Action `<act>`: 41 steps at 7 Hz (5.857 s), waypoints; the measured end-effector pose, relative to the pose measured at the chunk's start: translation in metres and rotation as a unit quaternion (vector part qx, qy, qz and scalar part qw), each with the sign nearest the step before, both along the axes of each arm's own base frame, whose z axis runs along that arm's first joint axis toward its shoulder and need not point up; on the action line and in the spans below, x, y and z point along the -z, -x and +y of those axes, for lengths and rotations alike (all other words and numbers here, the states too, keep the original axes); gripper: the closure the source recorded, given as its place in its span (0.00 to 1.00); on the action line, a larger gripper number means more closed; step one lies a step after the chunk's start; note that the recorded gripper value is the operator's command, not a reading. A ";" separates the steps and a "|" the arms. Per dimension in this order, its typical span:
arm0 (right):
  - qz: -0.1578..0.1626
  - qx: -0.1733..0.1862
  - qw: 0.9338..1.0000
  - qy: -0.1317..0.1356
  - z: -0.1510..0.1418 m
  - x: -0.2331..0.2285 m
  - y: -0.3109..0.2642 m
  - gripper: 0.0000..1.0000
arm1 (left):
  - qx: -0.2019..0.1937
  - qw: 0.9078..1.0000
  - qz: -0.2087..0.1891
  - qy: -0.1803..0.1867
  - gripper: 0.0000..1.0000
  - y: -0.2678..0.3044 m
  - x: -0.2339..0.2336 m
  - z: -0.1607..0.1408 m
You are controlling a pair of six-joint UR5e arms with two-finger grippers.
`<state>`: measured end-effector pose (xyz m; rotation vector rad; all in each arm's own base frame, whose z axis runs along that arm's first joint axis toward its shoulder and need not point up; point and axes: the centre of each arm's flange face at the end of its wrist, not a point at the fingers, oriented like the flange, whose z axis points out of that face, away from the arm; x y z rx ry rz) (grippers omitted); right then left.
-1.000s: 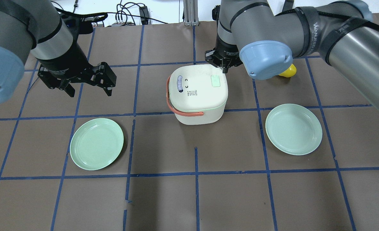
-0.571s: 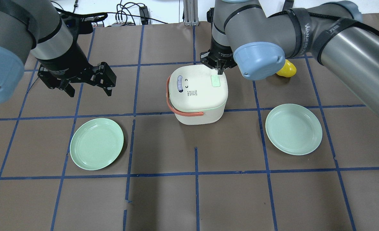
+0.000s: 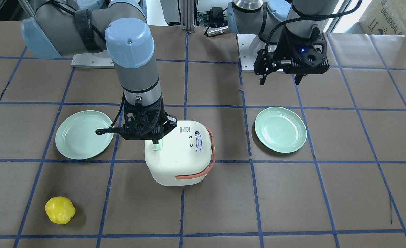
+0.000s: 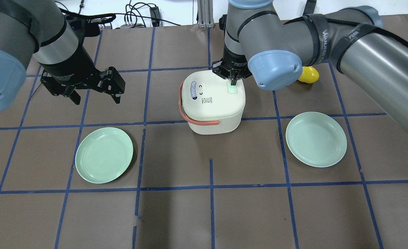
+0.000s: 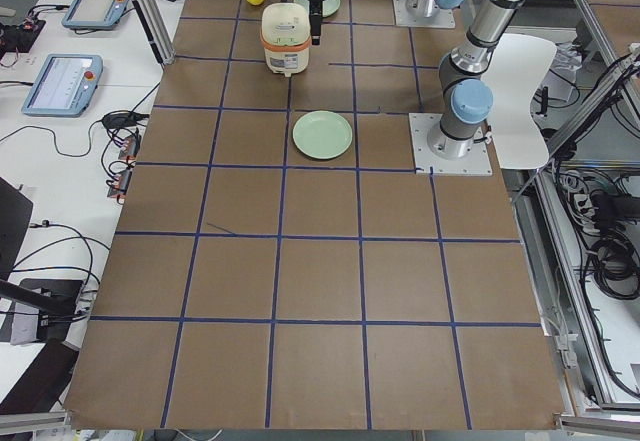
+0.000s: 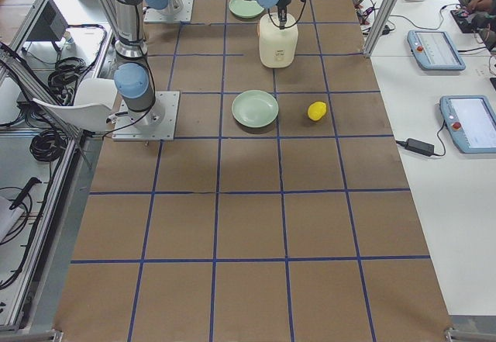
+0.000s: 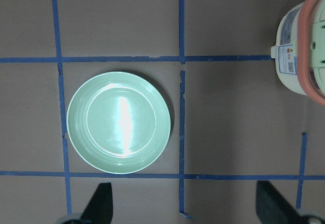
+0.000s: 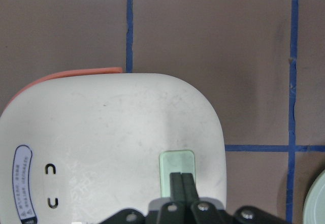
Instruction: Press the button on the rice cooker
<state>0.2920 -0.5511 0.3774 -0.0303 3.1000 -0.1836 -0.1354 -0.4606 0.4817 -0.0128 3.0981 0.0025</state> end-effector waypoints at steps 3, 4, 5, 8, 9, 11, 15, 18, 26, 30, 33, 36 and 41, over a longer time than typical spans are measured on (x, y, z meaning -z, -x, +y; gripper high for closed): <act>0.002 -0.002 1.000 -0.006 0.002 0.007 -0.001 0.95 | 0.000 1.000 0.000 0.000 0.00 0.000 0.000 0.000; 0.003 -0.003 1.000 -0.007 0.002 0.010 -0.001 0.95 | 0.000 1.000 0.000 0.000 0.00 0.000 0.000 0.000; 0.002 -0.003 1.000 -0.006 0.000 0.013 -0.002 0.95 | 0.000 1.000 0.000 0.000 0.00 0.000 0.000 0.000; 0.004 -0.005 1.000 -0.005 -0.003 0.019 -0.002 0.96 | 0.000 1.000 0.000 0.000 0.00 0.000 0.000 0.000; 0.004 -0.005 1.000 -0.005 -0.003 0.019 -0.002 0.96 | 0.000 1.000 0.000 0.000 0.00 0.000 0.000 0.000; 0.000 -0.006 1.000 0.001 -0.003 0.009 -0.003 0.95 | 0.000 1.000 0.000 0.000 0.00 0.000 0.000 0.000; -0.010 -0.006 1.000 0.000 -0.002 -0.041 0.004 0.63 | 0.000 1.000 0.000 0.000 0.00 0.000 0.000 0.000; -0.013 0.028 0.999 0.008 -0.011 -0.091 0.049 0.00 | 0.000 1.000 0.000 0.000 0.00 0.000 0.000 0.000; 0.014 0.073 0.997 0.020 -0.026 -0.106 0.170 0.00 | 0.000 1.000 0.000 0.000 0.00 0.000 0.000 0.000; 0.003 0.059 0.998 -0.027 -0.010 -0.094 0.168 0.00 | 0.000 1.000 0.000 0.000 0.00 0.000 0.000 0.000; -0.005 0.060 0.998 -0.029 -0.008 -0.098 0.167 0.00 | 0.000 1.000 0.000 0.000 0.00 0.000 0.000 0.000; -0.014 0.058 0.998 -0.029 -0.007 -0.098 0.165 0.00 | 0.000 1.000 0.000 0.000 0.00 0.000 0.000 0.000; -0.010 0.055 0.998 -0.026 -0.001 -0.100 0.165 0.00 | 0.000 1.000 0.000 0.000 0.00 0.000 0.000 0.000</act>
